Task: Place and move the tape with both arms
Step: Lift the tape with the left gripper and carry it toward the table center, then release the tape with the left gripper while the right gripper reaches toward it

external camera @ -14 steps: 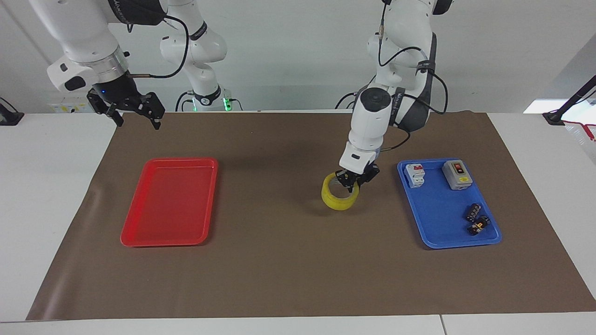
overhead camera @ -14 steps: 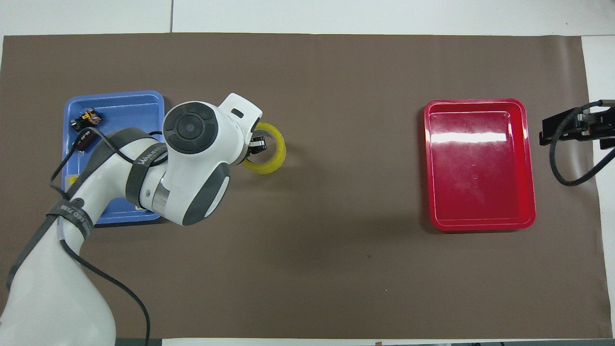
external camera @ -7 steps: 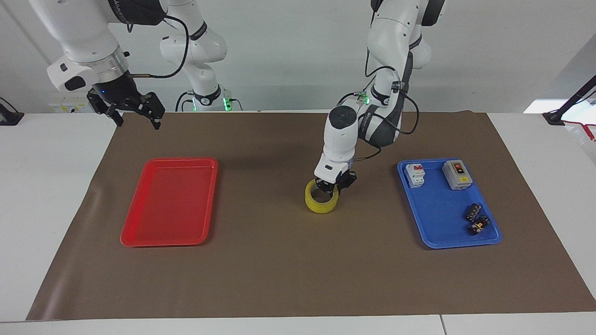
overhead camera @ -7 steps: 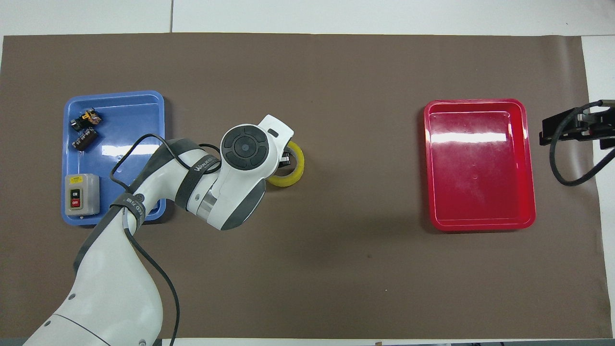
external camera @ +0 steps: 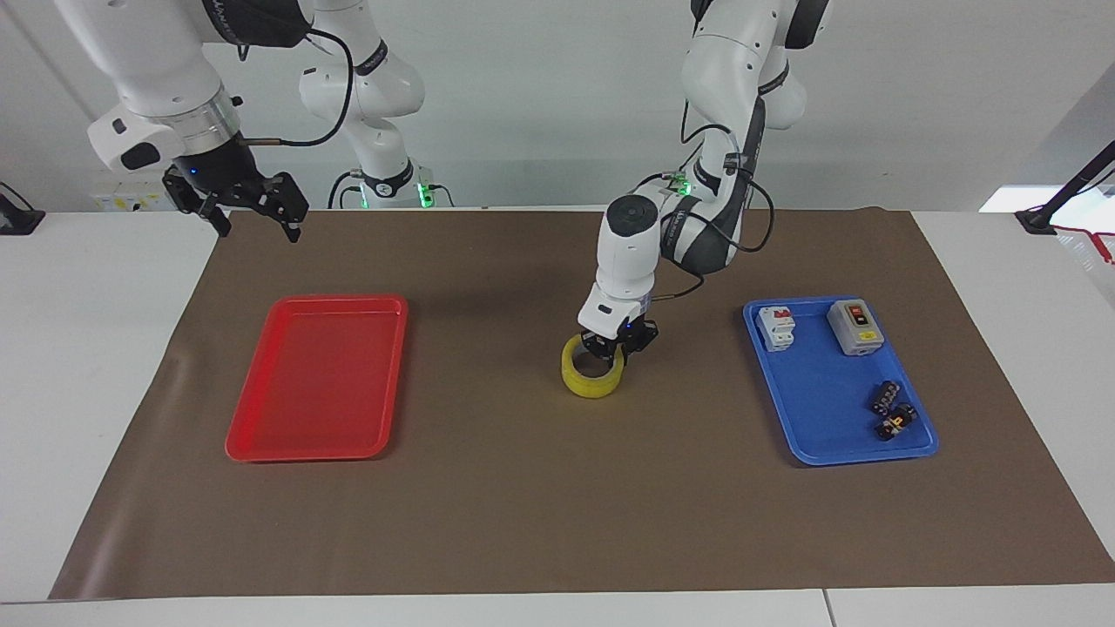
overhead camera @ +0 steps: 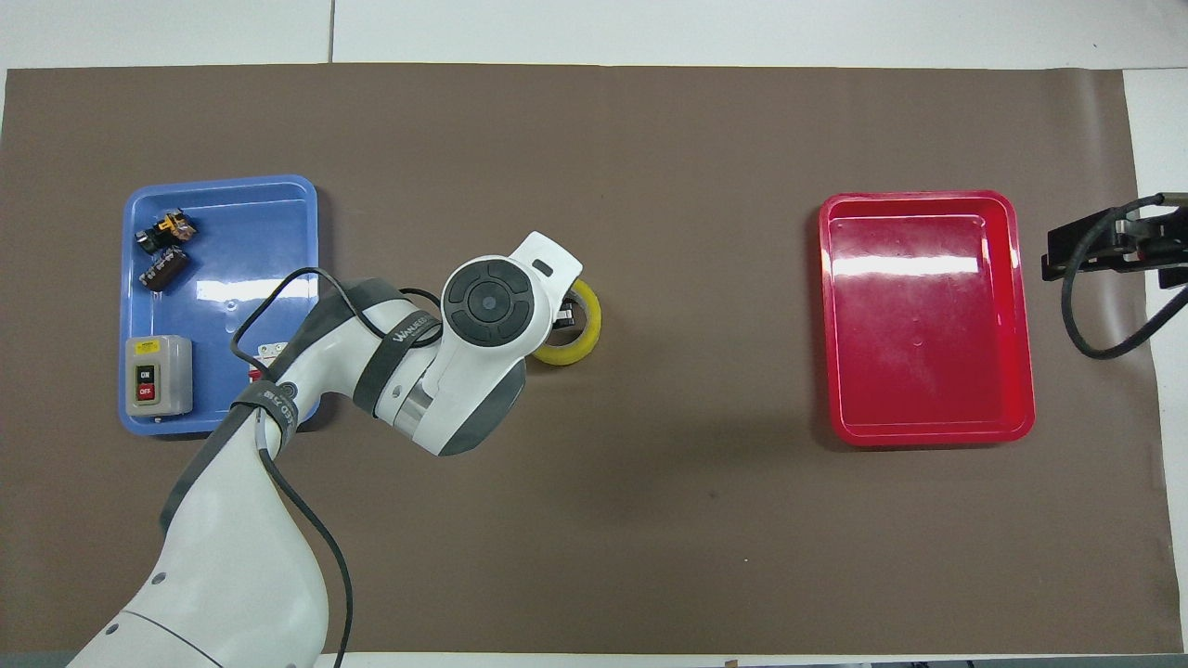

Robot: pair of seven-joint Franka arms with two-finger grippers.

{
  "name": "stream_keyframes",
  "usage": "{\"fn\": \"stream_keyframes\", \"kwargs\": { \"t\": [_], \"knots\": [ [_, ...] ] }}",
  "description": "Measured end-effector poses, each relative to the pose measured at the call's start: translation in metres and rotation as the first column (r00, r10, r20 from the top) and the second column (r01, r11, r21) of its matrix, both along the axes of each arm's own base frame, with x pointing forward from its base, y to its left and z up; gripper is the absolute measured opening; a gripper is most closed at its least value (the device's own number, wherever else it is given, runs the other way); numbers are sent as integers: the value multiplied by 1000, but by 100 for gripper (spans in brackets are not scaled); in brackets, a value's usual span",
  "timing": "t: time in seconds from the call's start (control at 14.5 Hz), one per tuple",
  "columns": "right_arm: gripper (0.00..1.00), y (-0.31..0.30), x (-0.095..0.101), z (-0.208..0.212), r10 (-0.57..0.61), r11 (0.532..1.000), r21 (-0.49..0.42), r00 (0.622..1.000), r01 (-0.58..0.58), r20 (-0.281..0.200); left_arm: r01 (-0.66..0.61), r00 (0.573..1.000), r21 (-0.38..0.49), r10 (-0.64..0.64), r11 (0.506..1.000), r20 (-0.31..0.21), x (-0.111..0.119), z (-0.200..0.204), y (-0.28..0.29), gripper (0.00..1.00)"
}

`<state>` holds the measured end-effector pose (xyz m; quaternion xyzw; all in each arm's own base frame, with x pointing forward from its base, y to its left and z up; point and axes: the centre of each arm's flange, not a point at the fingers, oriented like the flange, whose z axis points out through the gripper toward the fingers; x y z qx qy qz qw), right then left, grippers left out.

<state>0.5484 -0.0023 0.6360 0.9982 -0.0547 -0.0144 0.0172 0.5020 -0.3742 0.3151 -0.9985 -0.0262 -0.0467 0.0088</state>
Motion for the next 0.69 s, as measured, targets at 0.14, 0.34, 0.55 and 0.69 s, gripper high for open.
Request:
{"fn": "stream_keyframes", "kwargs": {
  "t": [0.14,0.34,0.55,0.69],
  "knots": [
    [100,0,0,0,0,1000,0,1000,0,0,-11,1000,-5,11,1000,4,-1,0,-2,26],
    [100,0,0,0,0,1000,0,1000,0,0,-30,999,-13,31,999,20,4,11,5,59],
    [100,0,0,0,0,1000,0,1000,0,0,-35,999,-7,36,999,33,22,45,42,91],
    [100,1,1,1,2,1000,0,1000,-2,6,-13,1000,16,12,1000,24,37,76,86,100]
  ]
}}
